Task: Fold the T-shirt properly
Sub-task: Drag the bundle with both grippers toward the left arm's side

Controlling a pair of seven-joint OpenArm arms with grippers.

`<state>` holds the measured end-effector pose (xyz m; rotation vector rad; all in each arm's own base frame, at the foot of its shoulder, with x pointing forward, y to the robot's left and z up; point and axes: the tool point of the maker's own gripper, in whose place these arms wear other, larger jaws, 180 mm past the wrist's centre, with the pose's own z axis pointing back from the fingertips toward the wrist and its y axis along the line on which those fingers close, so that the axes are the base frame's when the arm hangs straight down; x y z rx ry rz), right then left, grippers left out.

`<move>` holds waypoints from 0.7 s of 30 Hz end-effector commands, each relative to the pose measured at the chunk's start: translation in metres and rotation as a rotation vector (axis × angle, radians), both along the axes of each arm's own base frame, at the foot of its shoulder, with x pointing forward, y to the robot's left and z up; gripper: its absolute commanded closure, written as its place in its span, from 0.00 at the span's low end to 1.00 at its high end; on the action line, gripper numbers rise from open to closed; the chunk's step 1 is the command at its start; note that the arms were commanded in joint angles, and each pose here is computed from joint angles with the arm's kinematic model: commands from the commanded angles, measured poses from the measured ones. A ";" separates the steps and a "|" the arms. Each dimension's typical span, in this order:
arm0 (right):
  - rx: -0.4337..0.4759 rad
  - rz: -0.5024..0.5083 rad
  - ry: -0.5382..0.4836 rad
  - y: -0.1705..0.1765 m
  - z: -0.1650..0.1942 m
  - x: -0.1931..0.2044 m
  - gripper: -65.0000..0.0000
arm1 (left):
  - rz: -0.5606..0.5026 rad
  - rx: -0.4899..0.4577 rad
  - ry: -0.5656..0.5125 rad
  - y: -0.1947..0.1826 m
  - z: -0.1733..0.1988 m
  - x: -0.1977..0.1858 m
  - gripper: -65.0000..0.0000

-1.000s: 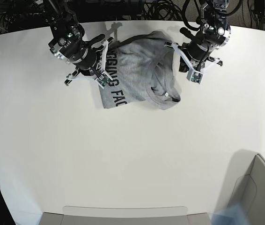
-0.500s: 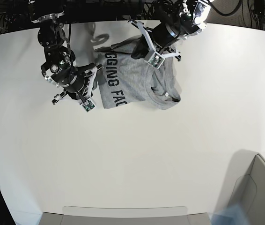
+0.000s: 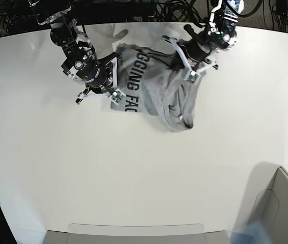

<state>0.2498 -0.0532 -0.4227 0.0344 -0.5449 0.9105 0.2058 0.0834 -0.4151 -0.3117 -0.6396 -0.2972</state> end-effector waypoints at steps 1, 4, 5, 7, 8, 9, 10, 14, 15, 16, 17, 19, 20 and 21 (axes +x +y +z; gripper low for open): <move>0.044 0.057 0.051 0.020 -0.003 -0.018 1.00 | 0.043 0.031 -0.028 0.020 0.005 0.008 1.00; 0.062 0.132 0.062 0.041 -0.002 -0.035 1.00 | 0.116 0.061 -0.050 0.048 0.009 0.019 1.00; 0.073 0.162 0.063 0.052 0.000 -0.041 1.00 | 0.133 0.061 -0.083 0.053 0.015 0.032 1.00; 0.086 0.214 0.068 0.067 0.001 -0.051 1.00 | 0.138 0.050 -0.142 0.053 0.027 0.064 1.00; 0.095 0.236 0.072 0.075 0.002 -0.056 1.00 | 0.140 0.043 -0.168 0.052 0.034 0.078 1.00; 0.107 0.254 0.073 0.083 0.004 -0.060 1.00 | 0.136 0.035 -0.191 0.049 0.040 0.091 1.00; 0.115 0.268 0.069 0.090 0.006 -0.062 1.00 | 0.134 0.018 -0.208 0.042 0.044 0.103 1.00; 0.165 0.288 0.041 0.101 0.024 -0.072 1.00 | 0.142 -0.013 -0.262 0.034 0.061 0.138 1.00; 0.184 0.290 0.026 0.103 0.032 -0.075 1.00 | 0.149 -0.017 -0.269 0.034 0.064 0.143 1.00; 0.199 0.295 0.013 0.105 0.040 -0.078 1.00 | 0.154 -0.019 -0.279 0.036 0.067 0.148 1.00; 0.201 0.302 0.002 0.101 0.045 -0.082 1.00 | 0.157 -0.018 -0.284 0.037 0.069 0.149 1.00; 0.198 0.311 -0.022 0.093 0.055 -0.085 1.00 | 0.154 -0.015 -0.311 0.038 0.079 0.151 1.00; 0.196 0.297 -0.040 0.087 0.060 -0.082 1.00 | 0.150 -0.015 -0.331 0.036 0.086 0.152 1.00; 0.191 0.271 -0.053 0.080 0.062 -0.076 1.00 | 0.144 -0.013 -0.339 0.035 0.090 0.149 1.00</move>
